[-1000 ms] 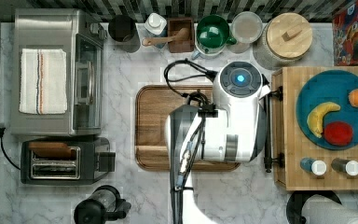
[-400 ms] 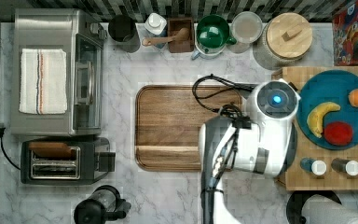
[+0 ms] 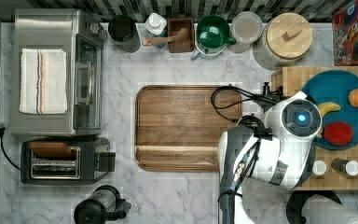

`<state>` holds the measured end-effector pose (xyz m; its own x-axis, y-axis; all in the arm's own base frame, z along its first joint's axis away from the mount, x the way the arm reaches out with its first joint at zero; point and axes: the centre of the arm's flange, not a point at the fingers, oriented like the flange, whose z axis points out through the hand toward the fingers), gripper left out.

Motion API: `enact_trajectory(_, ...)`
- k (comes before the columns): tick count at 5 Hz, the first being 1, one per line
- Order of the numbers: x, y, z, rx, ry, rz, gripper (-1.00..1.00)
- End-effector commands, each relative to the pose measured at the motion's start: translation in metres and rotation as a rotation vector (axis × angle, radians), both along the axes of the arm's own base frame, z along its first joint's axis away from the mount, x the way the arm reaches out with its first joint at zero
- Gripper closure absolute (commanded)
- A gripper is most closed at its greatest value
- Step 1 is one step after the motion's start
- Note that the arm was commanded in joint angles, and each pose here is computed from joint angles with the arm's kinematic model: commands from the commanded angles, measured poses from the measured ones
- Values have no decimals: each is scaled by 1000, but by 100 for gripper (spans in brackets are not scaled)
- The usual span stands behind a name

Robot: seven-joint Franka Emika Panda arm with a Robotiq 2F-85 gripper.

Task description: Open the drawer.

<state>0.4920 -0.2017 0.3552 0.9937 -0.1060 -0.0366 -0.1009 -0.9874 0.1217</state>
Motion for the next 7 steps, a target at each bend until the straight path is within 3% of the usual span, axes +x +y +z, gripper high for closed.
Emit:
enact_trajectory(1,-5,13,-16,-22,-97,110,-100)
enact_trajectory(2,-8,13,-35,-33,-137,108,-100)
enact_trajectory(7,-16,15,-87,-82,-195,91,-100)
